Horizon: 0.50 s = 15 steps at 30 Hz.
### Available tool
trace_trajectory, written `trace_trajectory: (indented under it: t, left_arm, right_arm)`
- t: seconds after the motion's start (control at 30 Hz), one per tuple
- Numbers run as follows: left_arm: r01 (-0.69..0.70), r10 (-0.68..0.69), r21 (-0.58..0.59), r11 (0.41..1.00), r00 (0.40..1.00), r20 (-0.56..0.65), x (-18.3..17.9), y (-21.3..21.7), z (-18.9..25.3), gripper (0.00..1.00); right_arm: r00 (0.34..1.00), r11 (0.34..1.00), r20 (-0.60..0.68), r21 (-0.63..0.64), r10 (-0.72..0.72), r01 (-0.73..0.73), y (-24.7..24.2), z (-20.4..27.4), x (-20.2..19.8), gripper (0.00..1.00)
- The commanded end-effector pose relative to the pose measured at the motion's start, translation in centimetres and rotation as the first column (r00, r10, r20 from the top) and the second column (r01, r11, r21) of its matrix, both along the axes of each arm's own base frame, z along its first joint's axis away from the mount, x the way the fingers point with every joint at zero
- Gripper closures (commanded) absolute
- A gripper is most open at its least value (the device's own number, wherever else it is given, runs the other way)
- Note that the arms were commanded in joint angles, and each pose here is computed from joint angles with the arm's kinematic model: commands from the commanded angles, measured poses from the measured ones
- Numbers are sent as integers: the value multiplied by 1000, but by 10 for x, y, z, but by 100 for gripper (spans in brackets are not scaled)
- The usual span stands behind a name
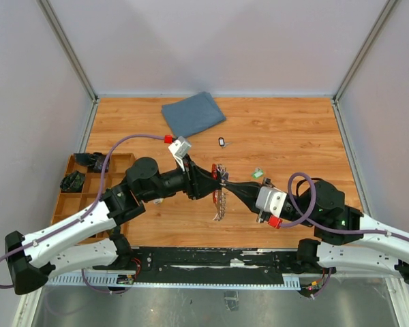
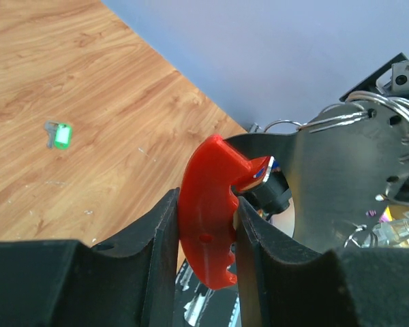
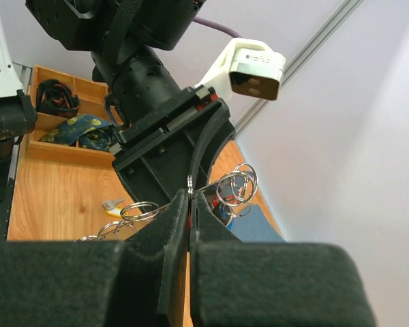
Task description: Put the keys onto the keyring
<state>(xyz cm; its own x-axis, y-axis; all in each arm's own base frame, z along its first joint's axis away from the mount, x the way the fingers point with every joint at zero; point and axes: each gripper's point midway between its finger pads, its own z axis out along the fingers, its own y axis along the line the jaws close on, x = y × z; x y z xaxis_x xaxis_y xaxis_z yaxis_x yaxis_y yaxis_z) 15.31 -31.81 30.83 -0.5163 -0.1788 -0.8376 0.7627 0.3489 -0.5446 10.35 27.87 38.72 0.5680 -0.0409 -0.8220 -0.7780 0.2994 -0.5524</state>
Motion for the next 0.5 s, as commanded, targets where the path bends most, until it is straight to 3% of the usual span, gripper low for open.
trace_trajectory:
  t: [0.0, 0.47]
  left_arm:
    - [-49, 52, -40, 998, 995, 81, 2, 15, 25, 76]
    - [-20, 35, -76, 997, 976, 215, -15, 36, 51, 48]
  right_arm:
    - [996, 992, 83, 124, -28, 18, -15, 35, -1, 100]
    - [972, 987, 227, 130, 66, -97, -20, 45, -24, 100]
